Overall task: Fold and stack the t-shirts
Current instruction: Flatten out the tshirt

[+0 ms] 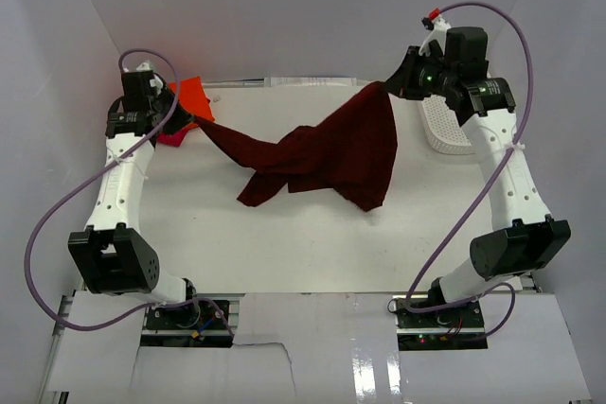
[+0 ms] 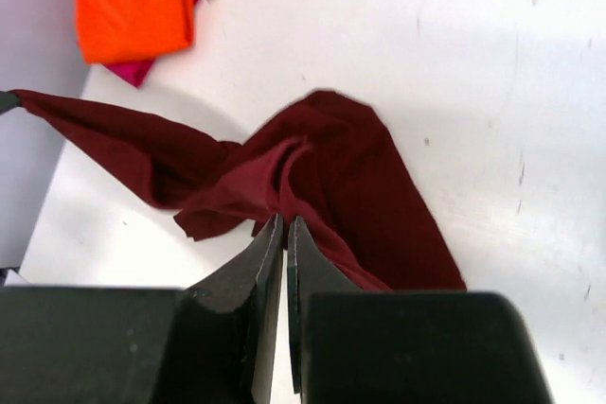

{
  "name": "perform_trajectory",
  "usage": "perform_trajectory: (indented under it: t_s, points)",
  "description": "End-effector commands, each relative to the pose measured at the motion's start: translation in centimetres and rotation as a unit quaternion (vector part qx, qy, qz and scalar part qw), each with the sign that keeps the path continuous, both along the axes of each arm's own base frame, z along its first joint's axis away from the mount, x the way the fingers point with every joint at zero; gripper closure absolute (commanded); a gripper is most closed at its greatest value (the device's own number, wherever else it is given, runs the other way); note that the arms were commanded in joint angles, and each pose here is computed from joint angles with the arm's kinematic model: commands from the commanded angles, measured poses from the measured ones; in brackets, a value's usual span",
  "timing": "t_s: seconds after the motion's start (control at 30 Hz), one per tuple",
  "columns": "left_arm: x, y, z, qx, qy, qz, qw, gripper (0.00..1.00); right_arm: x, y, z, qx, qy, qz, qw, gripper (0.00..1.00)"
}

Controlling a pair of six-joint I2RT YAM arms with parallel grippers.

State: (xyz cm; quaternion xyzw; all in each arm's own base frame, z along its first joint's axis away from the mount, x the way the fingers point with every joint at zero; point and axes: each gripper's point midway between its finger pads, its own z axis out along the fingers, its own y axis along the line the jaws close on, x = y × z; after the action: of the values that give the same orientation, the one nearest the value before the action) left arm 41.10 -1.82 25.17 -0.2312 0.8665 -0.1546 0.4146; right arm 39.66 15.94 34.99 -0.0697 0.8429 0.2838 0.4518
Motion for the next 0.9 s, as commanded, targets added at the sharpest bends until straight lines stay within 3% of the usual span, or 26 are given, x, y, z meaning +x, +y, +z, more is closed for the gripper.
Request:
perform_trajectory:
  t_s: [0.0, 0.13, 0.23, 0.27, 0.37, 0.47, 0.5, 0.7, 0.77, 0.87]
  points:
    - [0.3, -0.7, 4.3, -0.024, -0.045, -0.014, 0.999, 1.0, -1.8, 0.5, 7.9, 0.03, -0.095, 0.029, 0.995, 0.92]
    - [-0.7, -0.8, 8.8, -0.019, -0.105, -0.02, 0.994, 1.0, -5.0, 0.6, 13.0, 0.04, -0.167, 0.058, 0.983, 0.92]
    - [-3.1, -0.8, 12.6, -0.006, -0.177, -0.021, 0.984, 1.0, -9.1, 0.7, 15.4, 0.054, -0.223, 0.087, 0.969, 0.92]
    - [-5.5, -0.7, 15.3, 0.0, -0.223, -0.017, 0.975, 1.0, -10.3, 0.8, 16.7, 0.062, -0.254, 0.097, 0.96, 0.92]
    - [-10.0, -0.2, 19.4, 0.017, -0.305, 0.006, 0.952, 1.0, -18.2, 0.0, 21.4, 0.077, -0.355, 0.126, 0.923, 0.92]
    - [-13.6, 0.1, 22.7, 0.031, -0.373, 0.02, 0.927, 1.0, -23.4, -0.8, 24.3, 0.069, -0.439, 0.138, 0.885, 0.92]
    - [-16.4, 0.1, 25.1, 0.035, -0.422, 0.024, 0.906, 1.0, -27.0, -1.7, 26.4, 0.069, -0.493, 0.13, 0.857, 0.92]
    - [-25.2, 0.3, 31.3, 0.047, -0.533, 0.048, 0.844, 1.0, -38.8, -5.6, 31.3, 0.076, -0.654, 0.07, 0.75, 0.92]
    - [-27.5, 0.6, 33.2, 0.056, -0.557, 0.058, 0.826, 1.0, -41.0, -6.8, 31.8, 0.088, -0.67, 0.043, 0.735, 0.92]
    - [-29.7, 0.4, 34.7, 0.058, -0.574, 0.059, 0.815, 1.0, -41.4, -7.2, 32.4, 0.091, -0.661, 0.032, 0.744, 0.92]
